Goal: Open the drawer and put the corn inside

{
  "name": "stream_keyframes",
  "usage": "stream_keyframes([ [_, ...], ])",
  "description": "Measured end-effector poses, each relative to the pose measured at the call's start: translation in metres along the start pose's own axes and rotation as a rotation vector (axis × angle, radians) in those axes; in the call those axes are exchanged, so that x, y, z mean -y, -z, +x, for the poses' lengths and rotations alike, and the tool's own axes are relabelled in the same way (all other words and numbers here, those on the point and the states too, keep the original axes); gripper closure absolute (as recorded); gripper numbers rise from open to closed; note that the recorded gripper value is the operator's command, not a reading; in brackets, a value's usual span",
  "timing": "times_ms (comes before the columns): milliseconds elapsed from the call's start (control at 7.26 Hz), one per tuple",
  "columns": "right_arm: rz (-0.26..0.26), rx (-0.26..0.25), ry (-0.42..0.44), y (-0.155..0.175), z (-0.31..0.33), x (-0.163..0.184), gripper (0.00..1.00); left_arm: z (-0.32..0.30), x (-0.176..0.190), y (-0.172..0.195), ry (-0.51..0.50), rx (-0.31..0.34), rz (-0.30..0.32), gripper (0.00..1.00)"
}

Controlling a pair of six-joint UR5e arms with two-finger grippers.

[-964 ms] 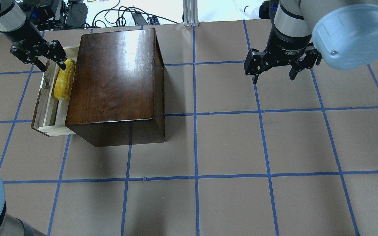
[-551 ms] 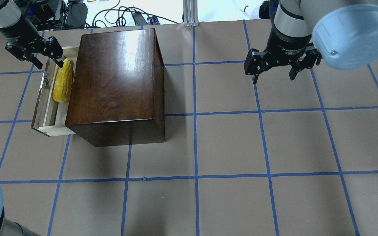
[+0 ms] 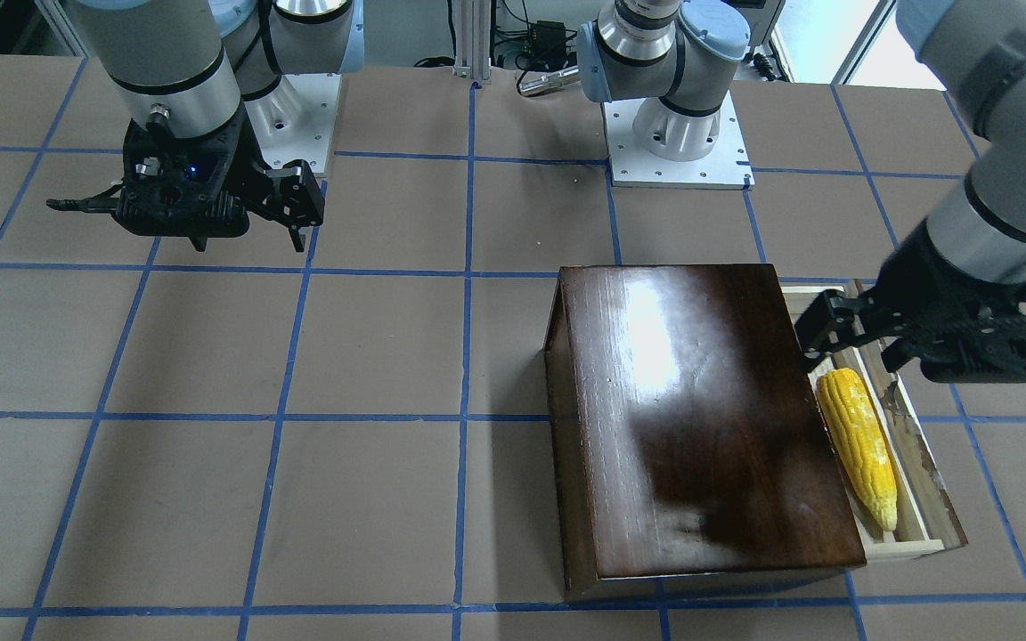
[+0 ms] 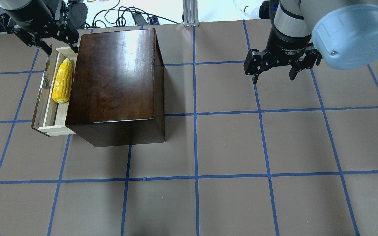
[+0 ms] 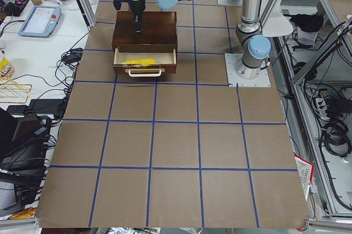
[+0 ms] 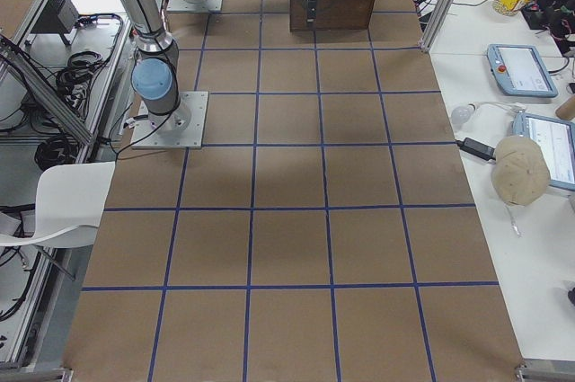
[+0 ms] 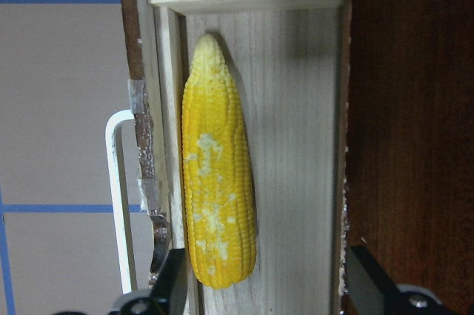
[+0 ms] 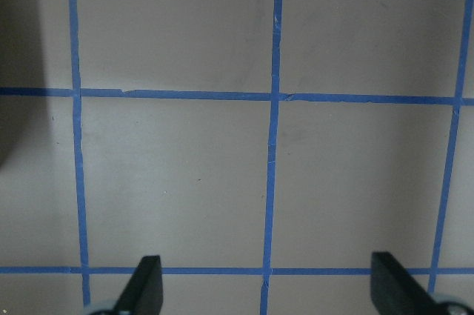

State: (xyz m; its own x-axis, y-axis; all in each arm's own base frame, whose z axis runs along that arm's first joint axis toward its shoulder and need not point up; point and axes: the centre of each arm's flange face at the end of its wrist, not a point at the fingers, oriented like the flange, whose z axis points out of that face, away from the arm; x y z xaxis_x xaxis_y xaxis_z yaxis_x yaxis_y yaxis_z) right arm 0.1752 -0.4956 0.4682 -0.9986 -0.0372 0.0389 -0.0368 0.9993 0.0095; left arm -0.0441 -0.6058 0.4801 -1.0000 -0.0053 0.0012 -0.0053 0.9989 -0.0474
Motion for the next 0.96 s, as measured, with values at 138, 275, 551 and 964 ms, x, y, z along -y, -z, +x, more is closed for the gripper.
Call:
stream_keyframes([
  [138,0.0,0.0,0.0,0.0,0.0,0.0,0.0,0.035,-0.016,0.014,-0.031,-0.002,-0.007,0.0],
  [275,0.0,0.0,0.0,0.0,0.0,0.0,0.0,0.058,-0.034,0.026,-0.059,-0.006,-0.027,0.0],
  [551,0.0,0.0,0.0,0.0,0.0,0.0,0.0,0.089,-0.071,0.048,-0.109,-0.012,-0.045,0.0],
  [964,0.0,0.0,0.0,0.0,0.0,0.0,0.0,0.1,-0.085,0.041,-0.137,-0.007,-0.042,0.0],
])
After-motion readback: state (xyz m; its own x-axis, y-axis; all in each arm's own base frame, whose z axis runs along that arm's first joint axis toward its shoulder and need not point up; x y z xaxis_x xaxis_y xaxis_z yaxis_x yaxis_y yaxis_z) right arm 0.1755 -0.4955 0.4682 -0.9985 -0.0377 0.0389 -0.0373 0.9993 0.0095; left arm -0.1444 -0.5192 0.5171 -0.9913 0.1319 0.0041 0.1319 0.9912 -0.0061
